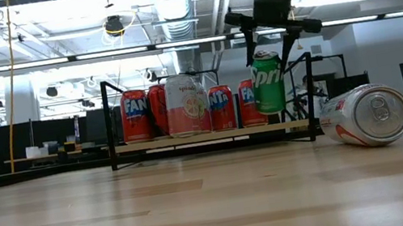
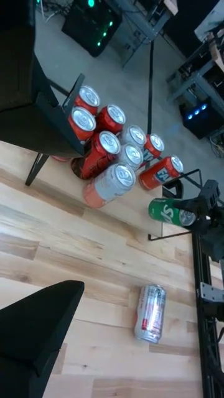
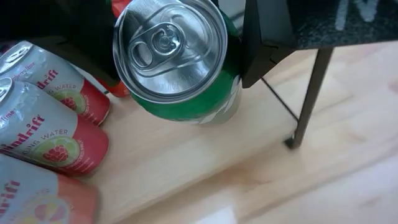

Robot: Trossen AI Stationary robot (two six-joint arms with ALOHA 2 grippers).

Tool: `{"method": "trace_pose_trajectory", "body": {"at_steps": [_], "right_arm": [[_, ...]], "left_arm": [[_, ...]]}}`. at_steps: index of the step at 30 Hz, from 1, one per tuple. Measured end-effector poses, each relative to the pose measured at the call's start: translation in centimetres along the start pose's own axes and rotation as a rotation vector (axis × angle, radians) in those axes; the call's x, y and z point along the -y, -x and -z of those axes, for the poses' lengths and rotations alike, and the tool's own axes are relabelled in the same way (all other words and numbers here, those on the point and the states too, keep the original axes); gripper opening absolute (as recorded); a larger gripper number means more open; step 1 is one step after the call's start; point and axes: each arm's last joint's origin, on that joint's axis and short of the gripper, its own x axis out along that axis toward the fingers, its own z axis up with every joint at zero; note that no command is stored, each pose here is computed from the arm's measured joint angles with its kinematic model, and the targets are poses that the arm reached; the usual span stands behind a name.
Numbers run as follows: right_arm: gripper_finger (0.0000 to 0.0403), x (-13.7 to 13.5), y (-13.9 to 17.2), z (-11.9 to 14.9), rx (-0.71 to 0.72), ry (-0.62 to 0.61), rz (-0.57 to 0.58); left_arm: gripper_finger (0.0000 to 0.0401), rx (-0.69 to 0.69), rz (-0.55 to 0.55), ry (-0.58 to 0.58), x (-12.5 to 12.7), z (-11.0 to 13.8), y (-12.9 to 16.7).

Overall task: Place canned beverage on shelf
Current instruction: Put the green soda can on the shelf

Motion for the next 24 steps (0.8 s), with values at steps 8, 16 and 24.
{"method": "trace_pose_trajectory", "body": {"at_steps": [8,16,24], "right_arm": [[0.0245,0.1,0.0,-0.3,0.136,-0.083,0.003],[0.0245,-0.3,-0.9,2.9,0.281,-0.139,-0.024],[0.0245,-0.8,-1.2,4.4,0.315,-0.091,-0.039]], "left_arm": [[0.0325,0.007,-0.007,-0.004,0.0,0.0,0.0],[0.0325,0.025,-0.026,-0.005,-0.1,-0.1,0.0],[0.0325,0.049,-0.052,-0.011,-0.1,-0.1,0.0]]}}
